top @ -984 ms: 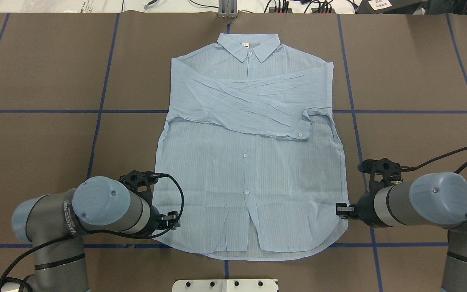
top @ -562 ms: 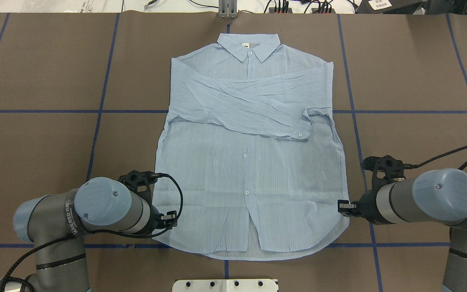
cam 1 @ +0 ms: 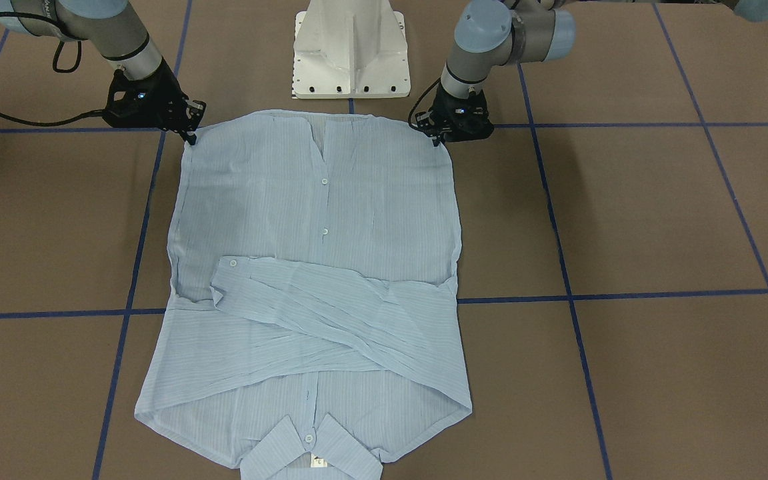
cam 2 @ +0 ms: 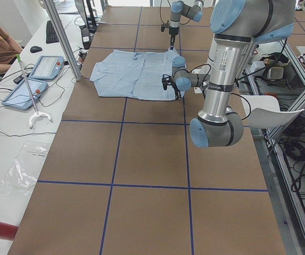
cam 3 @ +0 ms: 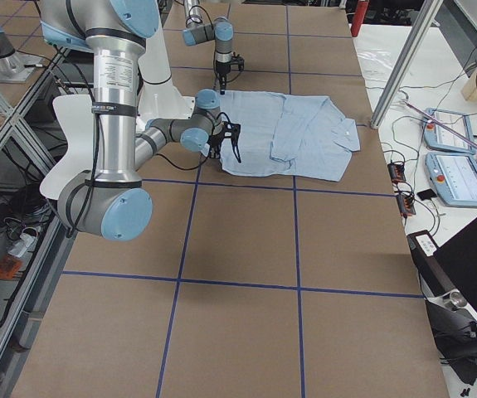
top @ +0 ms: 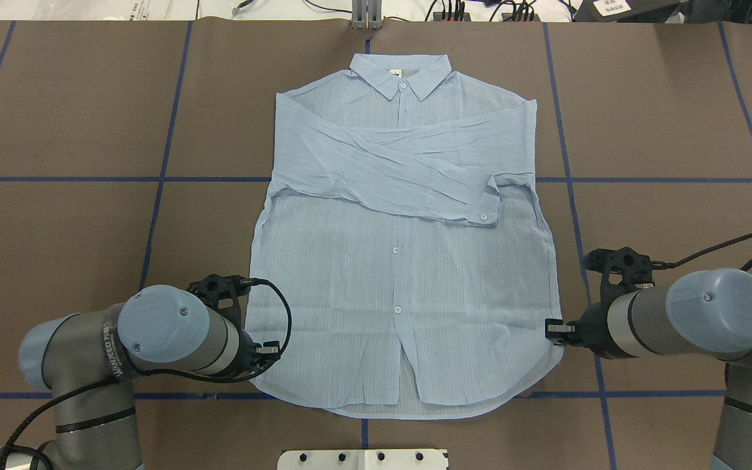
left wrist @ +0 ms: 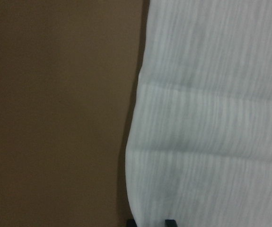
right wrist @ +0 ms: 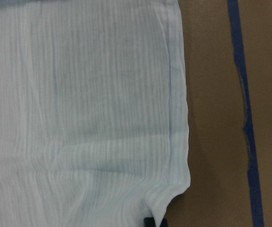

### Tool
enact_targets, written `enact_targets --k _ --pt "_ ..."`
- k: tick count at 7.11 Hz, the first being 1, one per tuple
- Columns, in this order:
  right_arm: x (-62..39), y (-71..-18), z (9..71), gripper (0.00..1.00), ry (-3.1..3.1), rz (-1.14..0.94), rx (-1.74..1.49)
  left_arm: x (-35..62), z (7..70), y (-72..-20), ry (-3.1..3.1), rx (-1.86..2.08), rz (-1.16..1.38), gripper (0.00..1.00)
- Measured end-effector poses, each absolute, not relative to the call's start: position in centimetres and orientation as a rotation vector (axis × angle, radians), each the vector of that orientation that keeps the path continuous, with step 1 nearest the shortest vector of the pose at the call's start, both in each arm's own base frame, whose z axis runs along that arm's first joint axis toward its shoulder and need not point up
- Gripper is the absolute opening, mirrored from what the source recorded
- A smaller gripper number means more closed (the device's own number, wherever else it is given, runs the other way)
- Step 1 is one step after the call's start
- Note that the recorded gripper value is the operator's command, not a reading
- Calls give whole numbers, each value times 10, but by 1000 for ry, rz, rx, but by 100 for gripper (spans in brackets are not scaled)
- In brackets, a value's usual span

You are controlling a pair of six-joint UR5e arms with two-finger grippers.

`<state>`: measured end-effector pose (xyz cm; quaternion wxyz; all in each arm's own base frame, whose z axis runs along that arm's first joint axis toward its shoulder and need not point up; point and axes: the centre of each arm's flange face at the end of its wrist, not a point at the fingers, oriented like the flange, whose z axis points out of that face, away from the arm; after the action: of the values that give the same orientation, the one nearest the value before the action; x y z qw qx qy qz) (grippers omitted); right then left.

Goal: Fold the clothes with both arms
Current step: 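Grasp both hem corners with the left and right grippers, then lift the hem with both grippers and fold it toward the collar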

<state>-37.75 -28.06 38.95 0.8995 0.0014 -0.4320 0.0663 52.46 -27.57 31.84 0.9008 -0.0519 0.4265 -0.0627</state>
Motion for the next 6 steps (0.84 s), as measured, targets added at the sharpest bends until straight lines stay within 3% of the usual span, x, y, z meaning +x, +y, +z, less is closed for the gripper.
enact_targets --k 6 --pt "-345 -308 382 0 -934 175 -48 486 287 -269 903 -99 -123 0"
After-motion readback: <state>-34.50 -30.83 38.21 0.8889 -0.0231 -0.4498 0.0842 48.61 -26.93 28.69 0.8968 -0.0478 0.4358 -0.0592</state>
